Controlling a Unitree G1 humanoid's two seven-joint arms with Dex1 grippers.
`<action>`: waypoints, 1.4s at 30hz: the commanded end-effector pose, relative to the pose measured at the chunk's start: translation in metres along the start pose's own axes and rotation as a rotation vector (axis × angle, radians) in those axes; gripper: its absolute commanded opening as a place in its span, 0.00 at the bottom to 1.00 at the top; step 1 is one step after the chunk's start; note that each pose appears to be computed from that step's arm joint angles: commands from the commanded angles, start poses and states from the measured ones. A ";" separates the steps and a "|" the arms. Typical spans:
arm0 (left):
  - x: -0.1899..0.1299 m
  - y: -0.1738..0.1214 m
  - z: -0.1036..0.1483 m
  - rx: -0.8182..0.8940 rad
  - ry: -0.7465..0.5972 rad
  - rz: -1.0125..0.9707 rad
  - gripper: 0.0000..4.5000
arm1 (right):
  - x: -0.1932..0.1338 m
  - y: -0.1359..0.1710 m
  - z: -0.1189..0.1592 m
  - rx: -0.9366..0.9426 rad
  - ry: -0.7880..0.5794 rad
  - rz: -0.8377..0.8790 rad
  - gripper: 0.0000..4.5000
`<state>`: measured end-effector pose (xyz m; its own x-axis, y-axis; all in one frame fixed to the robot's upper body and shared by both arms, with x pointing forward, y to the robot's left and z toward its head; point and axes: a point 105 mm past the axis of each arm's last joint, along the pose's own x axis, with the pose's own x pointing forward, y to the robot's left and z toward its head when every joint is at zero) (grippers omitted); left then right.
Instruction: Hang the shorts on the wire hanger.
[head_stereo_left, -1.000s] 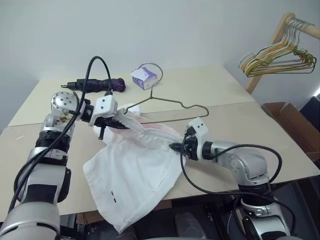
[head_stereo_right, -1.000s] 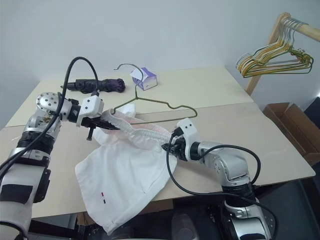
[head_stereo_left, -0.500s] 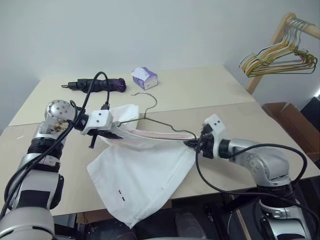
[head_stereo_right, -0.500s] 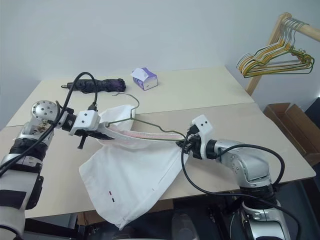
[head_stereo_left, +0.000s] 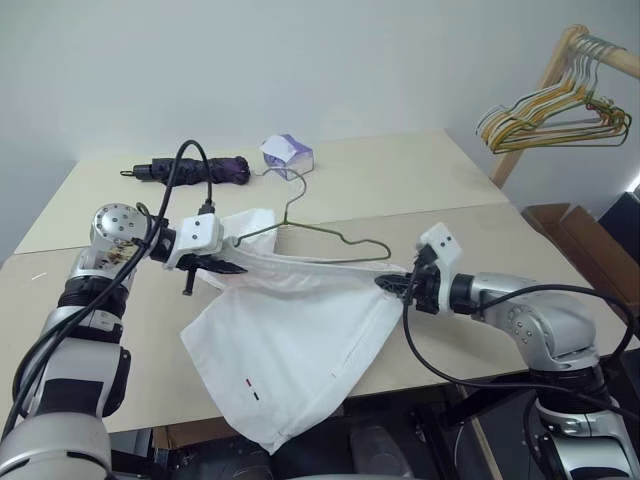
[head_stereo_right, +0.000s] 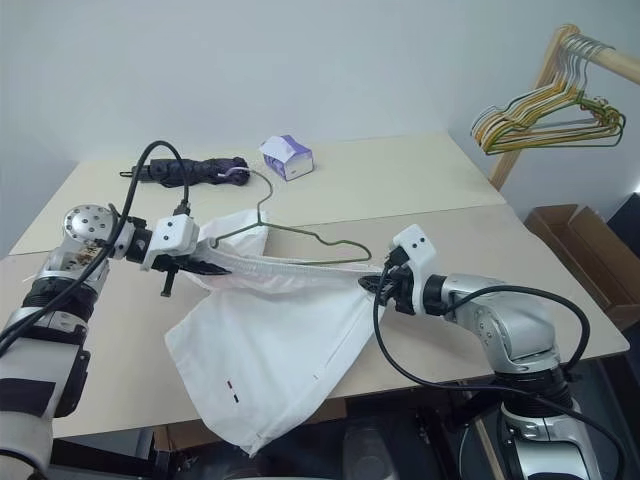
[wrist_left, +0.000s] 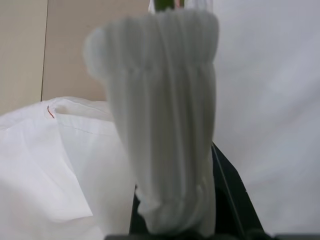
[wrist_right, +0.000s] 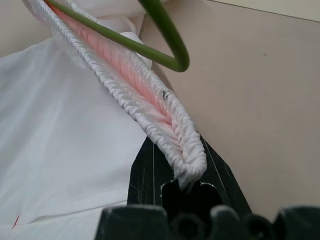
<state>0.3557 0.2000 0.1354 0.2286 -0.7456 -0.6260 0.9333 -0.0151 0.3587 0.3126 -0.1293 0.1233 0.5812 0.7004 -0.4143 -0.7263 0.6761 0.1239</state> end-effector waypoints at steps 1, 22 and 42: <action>-0.022 0.000 -0.015 -0.014 0.095 0.027 0.00 | -0.018 -0.020 0.014 -0.031 -0.043 -0.094 0.02; -0.016 0.013 -0.002 0.014 0.000 0.116 0.00 | -0.020 -0.022 0.010 -0.040 -0.004 -0.087 0.02; -0.015 0.000 -0.003 0.031 0.006 0.007 0.00 | -0.023 -0.024 0.010 -0.040 0.004 -0.086 0.02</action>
<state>0.3508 0.1965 0.1321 0.1804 -0.7760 -0.6044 0.9355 -0.0543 0.3490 0.3131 -0.1408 0.1249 0.5772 0.6871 -0.4413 -0.7243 0.6803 0.1121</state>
